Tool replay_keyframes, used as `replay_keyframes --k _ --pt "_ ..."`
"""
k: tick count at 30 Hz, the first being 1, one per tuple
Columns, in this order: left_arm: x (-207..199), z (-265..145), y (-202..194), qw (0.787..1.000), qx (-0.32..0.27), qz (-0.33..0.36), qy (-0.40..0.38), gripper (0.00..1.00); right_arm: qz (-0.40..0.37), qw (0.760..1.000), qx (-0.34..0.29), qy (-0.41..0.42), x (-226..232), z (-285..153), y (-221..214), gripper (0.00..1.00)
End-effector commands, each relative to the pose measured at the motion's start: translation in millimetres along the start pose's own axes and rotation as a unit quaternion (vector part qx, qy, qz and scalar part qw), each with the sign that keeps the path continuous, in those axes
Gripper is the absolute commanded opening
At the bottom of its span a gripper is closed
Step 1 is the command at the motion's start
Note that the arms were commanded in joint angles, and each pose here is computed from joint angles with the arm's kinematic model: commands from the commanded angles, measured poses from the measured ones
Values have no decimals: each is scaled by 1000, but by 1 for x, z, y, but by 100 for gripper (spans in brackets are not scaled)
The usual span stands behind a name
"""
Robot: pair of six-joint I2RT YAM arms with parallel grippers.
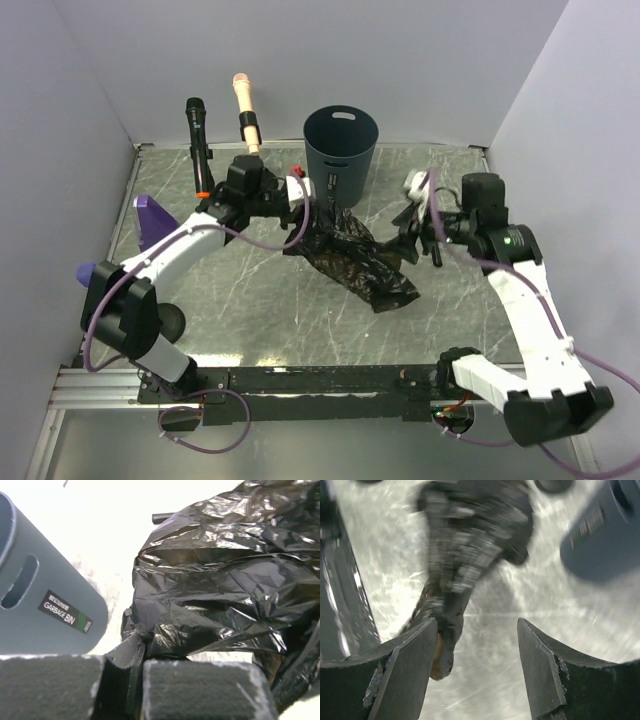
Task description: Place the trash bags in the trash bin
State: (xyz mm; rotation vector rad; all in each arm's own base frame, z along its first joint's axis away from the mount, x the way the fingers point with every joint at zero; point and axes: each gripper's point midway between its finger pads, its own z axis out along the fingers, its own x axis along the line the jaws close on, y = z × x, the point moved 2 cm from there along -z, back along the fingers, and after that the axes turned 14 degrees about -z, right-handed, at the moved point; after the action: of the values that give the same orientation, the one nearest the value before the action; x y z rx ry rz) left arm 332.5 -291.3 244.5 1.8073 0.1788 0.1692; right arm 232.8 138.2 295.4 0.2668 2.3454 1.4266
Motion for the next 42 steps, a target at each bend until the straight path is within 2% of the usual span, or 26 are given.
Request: replay_keyframes --k 1,12,18,24,28,34,37,42 --pt "-11 -2 -12 996 39 -32 -69 1 -149 988 9 34 16 12 0 72" --pt "-6 -3 -11 995 49 -72 -47 1 -136 984 -4 114 30 31 9 70" --pt "16 0 -11 990 56 -123 25 1 -121 988 -29 95 24 36 25 69" --pt "40 1 -12 969 59 -209 119 1 -87 989 -48 111 22 48 33 67" --pt "36 1 -12 962 58 -240 119 1 -87 988 -52 117 22 60 35 69" --pt "26 -4 -13 964 50 -235 111 1 -92 990 -39 101 10 82 29 68" --pt "25 -6 -13 965 53 -231 109 1 -88 990 -35 101 3 90 29 65" --pt "28 -6 -7 968 47 -221 113 0 -87 991 -28 98 -1 95 29 46"
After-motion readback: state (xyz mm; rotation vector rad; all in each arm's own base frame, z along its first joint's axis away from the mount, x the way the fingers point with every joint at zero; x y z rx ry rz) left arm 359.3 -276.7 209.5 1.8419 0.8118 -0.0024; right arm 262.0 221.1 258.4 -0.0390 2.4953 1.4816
